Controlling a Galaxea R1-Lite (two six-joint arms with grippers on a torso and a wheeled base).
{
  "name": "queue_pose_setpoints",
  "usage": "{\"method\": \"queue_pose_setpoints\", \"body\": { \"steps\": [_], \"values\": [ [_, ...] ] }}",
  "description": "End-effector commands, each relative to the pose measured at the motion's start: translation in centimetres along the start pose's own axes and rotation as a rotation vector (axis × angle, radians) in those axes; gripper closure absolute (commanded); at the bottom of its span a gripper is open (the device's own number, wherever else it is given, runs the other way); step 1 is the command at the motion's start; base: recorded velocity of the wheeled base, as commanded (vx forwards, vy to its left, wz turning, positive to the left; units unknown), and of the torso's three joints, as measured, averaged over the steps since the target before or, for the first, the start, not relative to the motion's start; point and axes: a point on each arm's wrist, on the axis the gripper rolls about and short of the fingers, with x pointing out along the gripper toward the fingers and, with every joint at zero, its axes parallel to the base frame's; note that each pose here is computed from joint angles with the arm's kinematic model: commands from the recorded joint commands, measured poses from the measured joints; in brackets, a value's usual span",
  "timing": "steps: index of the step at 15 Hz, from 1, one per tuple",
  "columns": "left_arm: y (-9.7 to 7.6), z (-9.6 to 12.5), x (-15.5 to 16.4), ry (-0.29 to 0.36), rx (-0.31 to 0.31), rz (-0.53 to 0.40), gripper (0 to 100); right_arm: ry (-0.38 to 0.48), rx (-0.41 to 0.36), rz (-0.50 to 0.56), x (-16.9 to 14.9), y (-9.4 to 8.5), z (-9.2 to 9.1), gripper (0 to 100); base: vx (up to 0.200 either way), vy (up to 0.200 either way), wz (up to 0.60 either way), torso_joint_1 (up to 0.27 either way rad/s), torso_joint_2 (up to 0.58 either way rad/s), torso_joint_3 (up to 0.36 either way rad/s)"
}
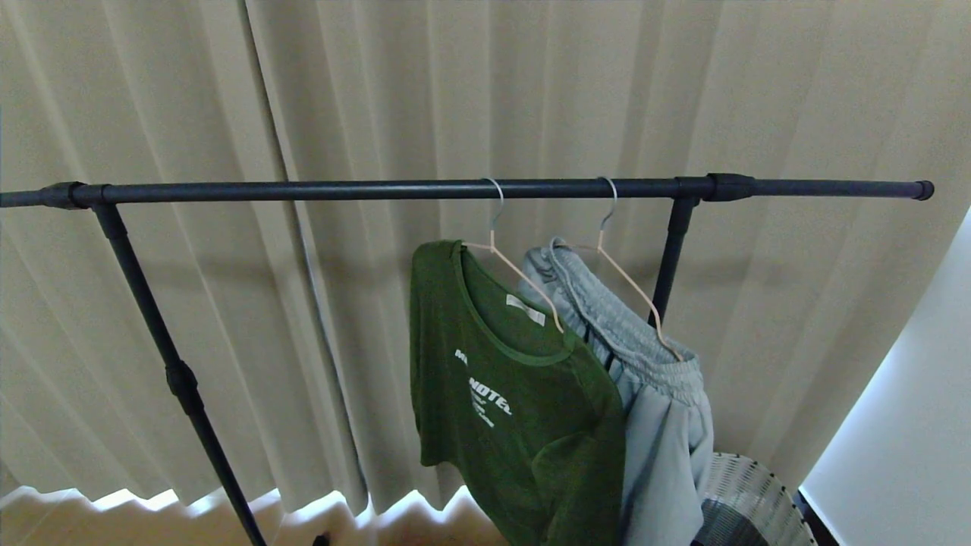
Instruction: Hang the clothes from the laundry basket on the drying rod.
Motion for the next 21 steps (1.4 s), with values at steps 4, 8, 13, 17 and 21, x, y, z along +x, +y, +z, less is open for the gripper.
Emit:
{"method": "queue_pose_setpoints", "body": {
  "steps": [4, 8, 13, 17, 21],
  "values": [
    [-0.1, -2.6, 0.5, 0.074, -0.108, 0.136, 0, -0.169, 0.080, -0.074, -3.2, 0.2, -4.8, 0, 0.000, 0.000, 0.00, 0.000, 0.00, 0.000],
    [-0.2, -3.9, 0.3, 0.034, -0.100, 0.125, 0, -0.207, 0.119, -0.021, -2.6, 0.6, -7.2, 0, 0.000, 0.000, 0.00, 0.000, 0.00, 0.000],
    [-0.6, -4.2, 0.7, -0.019, -0.115, -0.034, 0, -0.302, 0.159, 0.048, -2.0, 1.0, -7.3, 0, 0.000, 0.000, 0.00, 0.000, 0.00, 0.000],
    [-0.8, -4.4, 0.7, -0.020, -0.074, -0.109, 0, -0.293, 0.193, 0.108, -2.0, 1.1, -7.4, 0, 0.000, 0.000, 0.00, 0.000, 0.00, 0.000],
    [-0.8, -4.4, 0.7, -0.020, -0.079, -0.100, 0, -0.290, 0.235, 0.177, -2.0, 1.3, -7.5, 0, 0.000, 0.000, 0.00, 0.000, 0.00, 0.000]
  ]
}}
